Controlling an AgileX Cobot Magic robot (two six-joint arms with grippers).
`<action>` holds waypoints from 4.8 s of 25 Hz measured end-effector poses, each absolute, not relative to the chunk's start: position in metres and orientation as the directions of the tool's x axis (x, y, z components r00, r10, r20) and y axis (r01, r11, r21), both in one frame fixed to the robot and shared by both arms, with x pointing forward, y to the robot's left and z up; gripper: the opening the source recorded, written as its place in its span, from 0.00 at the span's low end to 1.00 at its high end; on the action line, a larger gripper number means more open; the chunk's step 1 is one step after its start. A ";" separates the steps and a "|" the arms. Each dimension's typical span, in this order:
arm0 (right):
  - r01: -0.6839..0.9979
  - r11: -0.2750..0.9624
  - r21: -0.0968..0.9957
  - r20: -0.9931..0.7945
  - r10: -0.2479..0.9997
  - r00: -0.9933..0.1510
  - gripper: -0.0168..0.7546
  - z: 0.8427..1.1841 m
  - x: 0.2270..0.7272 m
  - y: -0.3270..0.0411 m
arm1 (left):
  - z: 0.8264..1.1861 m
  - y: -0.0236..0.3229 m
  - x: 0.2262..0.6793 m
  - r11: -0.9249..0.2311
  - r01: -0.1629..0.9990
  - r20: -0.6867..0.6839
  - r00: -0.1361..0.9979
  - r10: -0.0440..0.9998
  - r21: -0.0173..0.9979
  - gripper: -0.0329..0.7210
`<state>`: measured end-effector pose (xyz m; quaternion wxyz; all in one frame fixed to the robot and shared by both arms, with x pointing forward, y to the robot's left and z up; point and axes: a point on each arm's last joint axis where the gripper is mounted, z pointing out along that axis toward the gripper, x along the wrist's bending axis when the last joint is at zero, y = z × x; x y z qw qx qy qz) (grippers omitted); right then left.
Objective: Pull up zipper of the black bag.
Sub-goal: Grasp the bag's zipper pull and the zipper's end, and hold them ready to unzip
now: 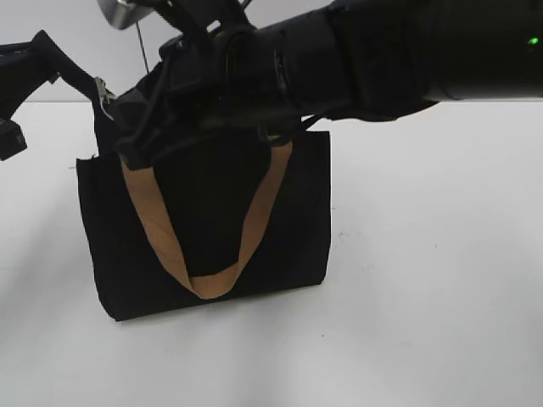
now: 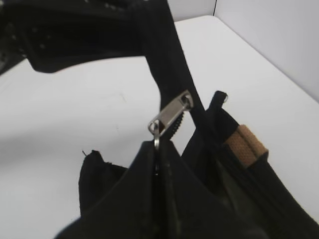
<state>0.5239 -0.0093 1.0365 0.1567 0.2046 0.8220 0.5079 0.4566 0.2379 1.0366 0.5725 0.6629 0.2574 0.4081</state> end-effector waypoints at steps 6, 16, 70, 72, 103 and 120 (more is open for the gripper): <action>0.266 0.395 0.879 0.025 0.520 -0.854 0.02 1.015 0.529 -0.004 | 1.037 0.237 0.456 -0.213 -0.137 0.253 0.542 0.801 0.967 0.05; 0.277 0.390 0.878 0.046 0.508 -0.860 0.02 1.013 0.528 -0.003 | 1.037 0.237 0.456 -0.217 -0.138 0.257 0.545 0.798 0.966 0.05; 0.274 0.344 0.898 0.021 0.588 -0.808 0.02 1.035 0.534 -0.018 | 1.040 0.235 0.455 -0.198 -0.168 0.258 0.555 0.791 0.966 0.05; 0.307 0.336 0.891 0.043 0.609 -0.792 0.02 1.030 0.537 -0.025 | 1.040 0.235 0.455 -0.199 -0.169 0.260 0.556 0.789 0.965 0.05; 0.445 0.319 0.837 0.136 0.667 -0.733 0.02 1.018 0.555 -0.061 | 1.041 0.239 0.456 -0.214 -0.207 0.292 0.499 0.816 0.954 0.05; 0.485 0.288 0.826 0.157 0.708 -0.688 0.02 1.016 0.568 -0.082 | 1.038 0.252 0.461 -0.231 -0.141 0.270 0.436 0.858 0.963 0.05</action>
